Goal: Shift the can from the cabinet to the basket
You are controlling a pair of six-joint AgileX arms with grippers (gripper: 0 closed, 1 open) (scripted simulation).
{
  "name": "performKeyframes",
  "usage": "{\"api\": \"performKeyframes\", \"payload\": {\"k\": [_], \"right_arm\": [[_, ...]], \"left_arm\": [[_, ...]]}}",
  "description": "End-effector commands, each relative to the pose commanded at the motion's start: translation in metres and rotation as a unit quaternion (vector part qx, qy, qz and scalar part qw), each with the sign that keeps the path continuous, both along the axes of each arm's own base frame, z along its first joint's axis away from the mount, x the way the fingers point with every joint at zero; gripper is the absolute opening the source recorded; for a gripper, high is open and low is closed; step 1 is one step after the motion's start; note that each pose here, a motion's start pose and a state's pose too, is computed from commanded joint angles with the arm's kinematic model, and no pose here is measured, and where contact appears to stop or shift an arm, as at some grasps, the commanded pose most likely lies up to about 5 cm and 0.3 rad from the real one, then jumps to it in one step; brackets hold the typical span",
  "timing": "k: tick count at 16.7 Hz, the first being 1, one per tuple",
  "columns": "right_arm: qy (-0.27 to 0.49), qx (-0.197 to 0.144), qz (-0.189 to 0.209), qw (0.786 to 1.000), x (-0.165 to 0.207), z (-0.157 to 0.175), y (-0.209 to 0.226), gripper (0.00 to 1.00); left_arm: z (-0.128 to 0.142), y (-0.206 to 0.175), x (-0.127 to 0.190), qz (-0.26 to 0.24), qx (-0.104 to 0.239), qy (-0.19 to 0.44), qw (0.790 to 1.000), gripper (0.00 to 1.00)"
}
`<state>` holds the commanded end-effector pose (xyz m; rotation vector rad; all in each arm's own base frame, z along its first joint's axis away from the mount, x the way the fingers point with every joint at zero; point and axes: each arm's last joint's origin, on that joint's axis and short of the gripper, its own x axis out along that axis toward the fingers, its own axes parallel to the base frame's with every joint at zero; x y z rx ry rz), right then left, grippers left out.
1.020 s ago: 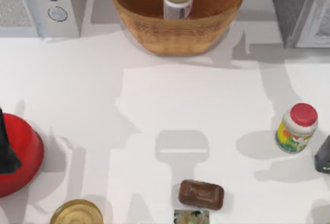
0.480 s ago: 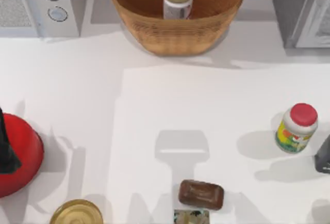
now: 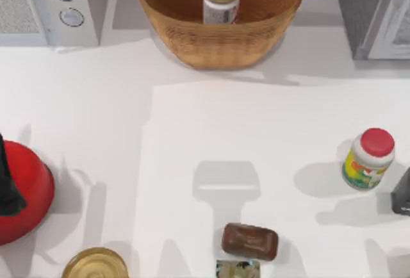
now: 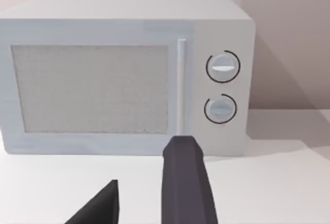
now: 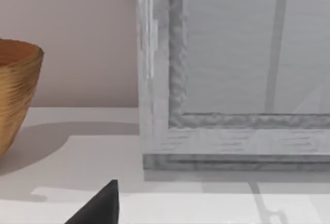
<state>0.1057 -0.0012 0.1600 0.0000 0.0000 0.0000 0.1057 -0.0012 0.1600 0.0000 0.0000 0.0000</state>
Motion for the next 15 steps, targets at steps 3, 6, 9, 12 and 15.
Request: {"api": "performKeyframes", "payload": {"k": [3,6,9,12,15], "right_arm": [[0.000,0.000,0.000,1.000,0.000,0.000,0.000,1.00],[-0.005,0.000,0.001,1.000,0.000,0.004,0.000,1.00],[-0.040,-0.005,0.007,0.999,0.002,0.028,-0.006,1.00],[-0.082,-0.023,0.018,0.996,0.012,0.060,-0.017,1.00],[-0.108,-0.054,0.027,0.992,0.031,0.084,-0.040,1.00]], "left_arm": [[0.000,0.000,0.000,0.000,0.000,0.000,1.000,1.00],[0.000,0.000,0.000,0.000,0.000,0.000,1.000,1.00],[0.000,0.000,0.000,0.000,0.000,0.000,1.000,1.00],[0.000,0.000,0.000,0.000,0.000,0.000,1.000,1.00],[0.000,0.000,0.000,0.000,0.000,0.000,1.000,1.00]]}}
